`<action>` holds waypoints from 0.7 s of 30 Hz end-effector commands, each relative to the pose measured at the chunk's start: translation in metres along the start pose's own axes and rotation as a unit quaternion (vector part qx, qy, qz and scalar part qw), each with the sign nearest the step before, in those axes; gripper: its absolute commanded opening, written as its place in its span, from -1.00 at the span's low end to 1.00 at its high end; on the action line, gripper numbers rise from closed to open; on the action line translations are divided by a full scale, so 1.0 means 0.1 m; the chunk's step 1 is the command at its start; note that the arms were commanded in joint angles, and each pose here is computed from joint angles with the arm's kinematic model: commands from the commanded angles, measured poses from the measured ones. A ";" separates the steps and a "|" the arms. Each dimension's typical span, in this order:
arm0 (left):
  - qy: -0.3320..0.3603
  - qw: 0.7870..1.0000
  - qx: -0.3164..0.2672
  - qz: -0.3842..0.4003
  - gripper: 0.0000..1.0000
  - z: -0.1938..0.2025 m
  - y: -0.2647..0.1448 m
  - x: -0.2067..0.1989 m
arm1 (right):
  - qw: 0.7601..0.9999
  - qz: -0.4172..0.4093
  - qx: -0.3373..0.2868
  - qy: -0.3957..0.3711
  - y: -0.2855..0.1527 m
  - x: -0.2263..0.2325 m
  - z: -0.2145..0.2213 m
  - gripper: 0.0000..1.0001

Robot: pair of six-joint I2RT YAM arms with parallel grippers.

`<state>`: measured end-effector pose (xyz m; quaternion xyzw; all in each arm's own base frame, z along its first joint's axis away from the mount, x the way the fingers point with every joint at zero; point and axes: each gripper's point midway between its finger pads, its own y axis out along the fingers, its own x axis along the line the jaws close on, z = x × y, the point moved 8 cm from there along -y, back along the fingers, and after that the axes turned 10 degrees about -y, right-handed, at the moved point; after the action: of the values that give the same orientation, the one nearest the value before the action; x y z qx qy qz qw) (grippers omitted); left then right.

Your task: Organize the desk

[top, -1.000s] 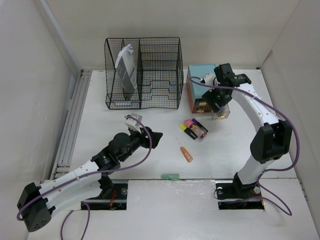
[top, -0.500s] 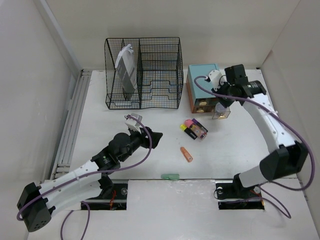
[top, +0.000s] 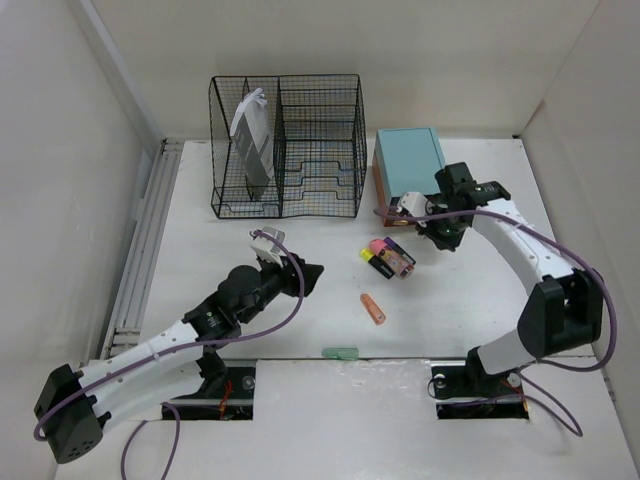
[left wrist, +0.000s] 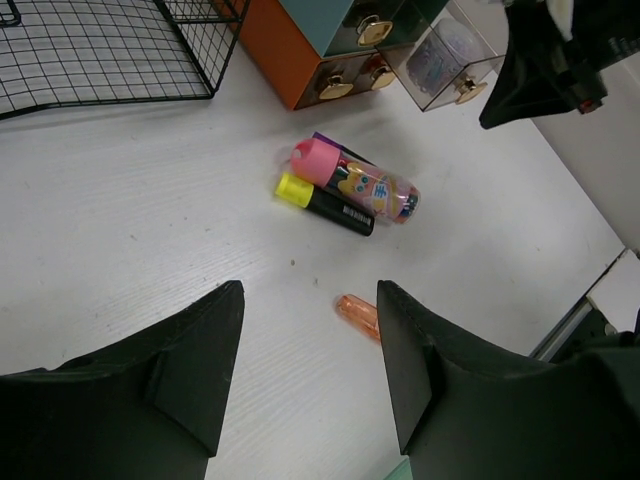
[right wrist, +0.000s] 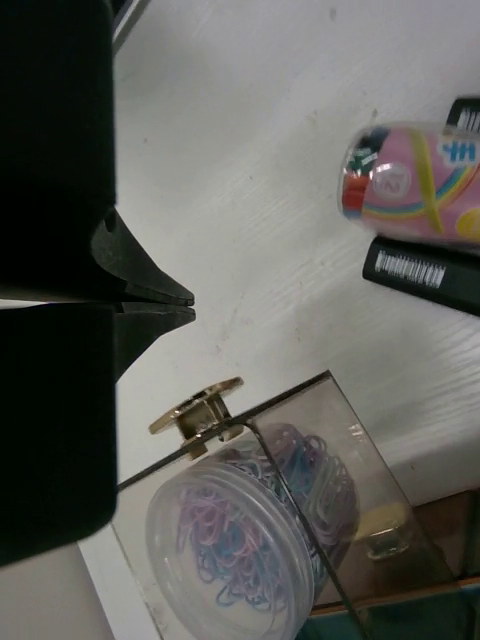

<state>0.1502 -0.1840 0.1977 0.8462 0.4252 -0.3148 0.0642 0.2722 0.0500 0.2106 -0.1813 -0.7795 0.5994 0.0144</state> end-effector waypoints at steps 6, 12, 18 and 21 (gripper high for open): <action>-0.013 1.000 -0.019 0.016 0.13 -0.04 0.01 -0.06 | 0.979 0.186 0.044 0.066 0.27 -0.46 0.00 -1.00; -0.013 1.000 -0.019 0.016 0.23 -0.03 0.01 -0.04 | 0.954 0.276 0.045 0.107 0.41 -0.68 -0.09 -1.00; -0.035 0.999 -0.021 0.032 0.25 -0.02 0.04 -0.09 | 0.936 0.326 0.033 0.126 0.48 -0.85 -0.18 -1.00; -0.049 0.998 -0.014 0.041 0.14 0.03 0.09 -0.10 | 0.929 0.343 0.032 0.137 0.52 -0.91 -0.19 -1.00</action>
<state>0.1520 -0.1905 0.1935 0.8414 0.4170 -0.3347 0.0778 0.3564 0.0467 0.1712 -0.4481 -0.6555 0.6056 -0.0530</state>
